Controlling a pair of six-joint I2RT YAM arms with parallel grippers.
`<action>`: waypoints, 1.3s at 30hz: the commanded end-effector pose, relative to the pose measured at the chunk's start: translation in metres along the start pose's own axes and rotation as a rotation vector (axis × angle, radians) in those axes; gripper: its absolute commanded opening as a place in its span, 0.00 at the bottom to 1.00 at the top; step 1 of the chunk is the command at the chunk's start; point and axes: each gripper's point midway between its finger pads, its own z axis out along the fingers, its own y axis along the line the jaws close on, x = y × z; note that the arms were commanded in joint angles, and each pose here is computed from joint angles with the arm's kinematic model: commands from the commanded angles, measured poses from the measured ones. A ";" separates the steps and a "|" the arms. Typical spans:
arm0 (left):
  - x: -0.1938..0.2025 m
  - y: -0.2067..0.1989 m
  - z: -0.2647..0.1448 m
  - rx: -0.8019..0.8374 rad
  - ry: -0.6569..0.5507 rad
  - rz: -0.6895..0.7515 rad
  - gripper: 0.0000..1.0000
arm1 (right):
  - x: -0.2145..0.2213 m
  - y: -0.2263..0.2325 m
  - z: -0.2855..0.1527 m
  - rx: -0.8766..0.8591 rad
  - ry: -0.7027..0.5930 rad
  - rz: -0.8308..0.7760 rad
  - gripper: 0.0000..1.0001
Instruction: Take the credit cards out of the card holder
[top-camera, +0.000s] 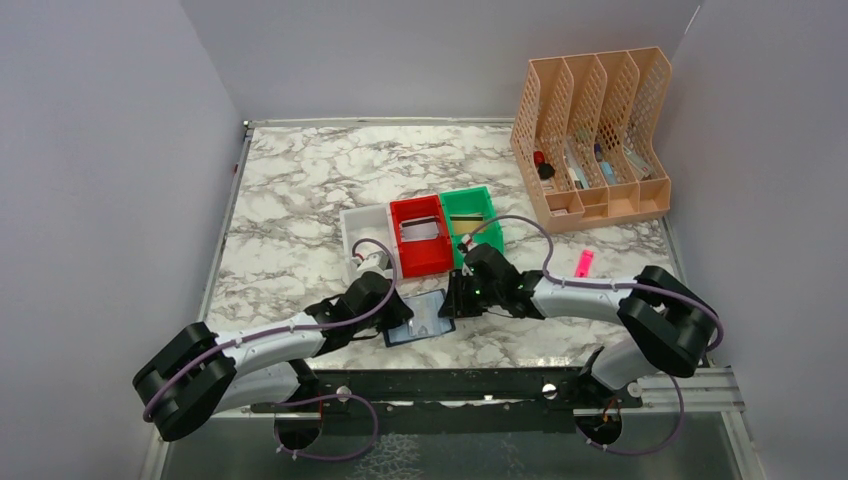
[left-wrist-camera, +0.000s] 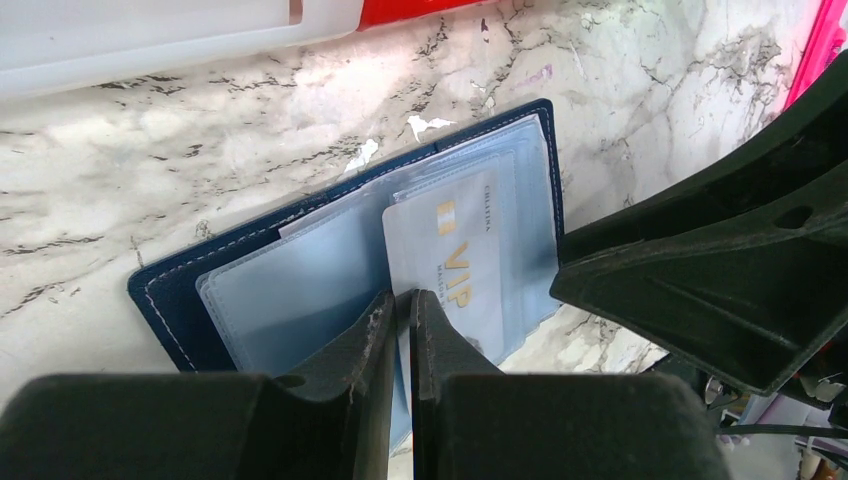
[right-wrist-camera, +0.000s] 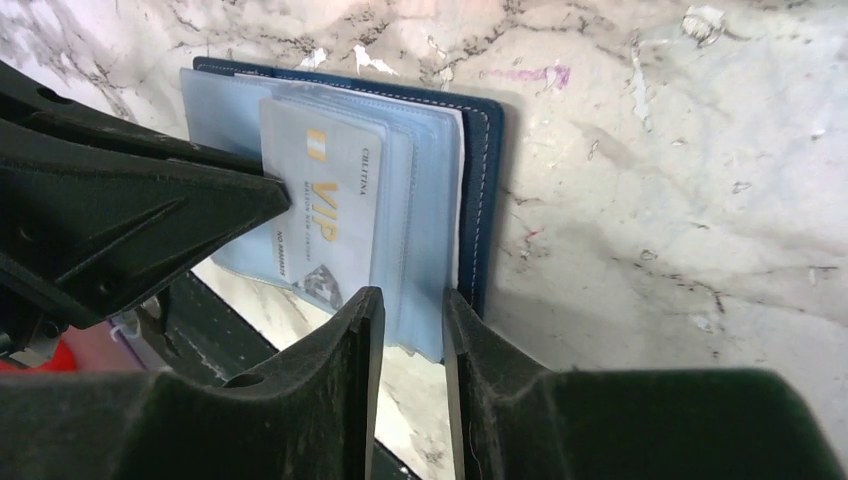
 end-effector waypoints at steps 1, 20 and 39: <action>0.003 0.018 0.000 -0.070 -0.005 0.018 0.12 | -0.003 0.006 -0.003 -0.008 0.009 -0.074 0.34; 0.007 0.019 0.005 -0.083 0.023 0.033 0.12 | 0.022 0.059 0.002 -0.364 0.137 0.005 0.24; -0.022 -0.004 -0.014 -0.018 -0.074 0.032 0.04 | 0.011 0.033 0.005 -0.179 0.073 0.021 0.28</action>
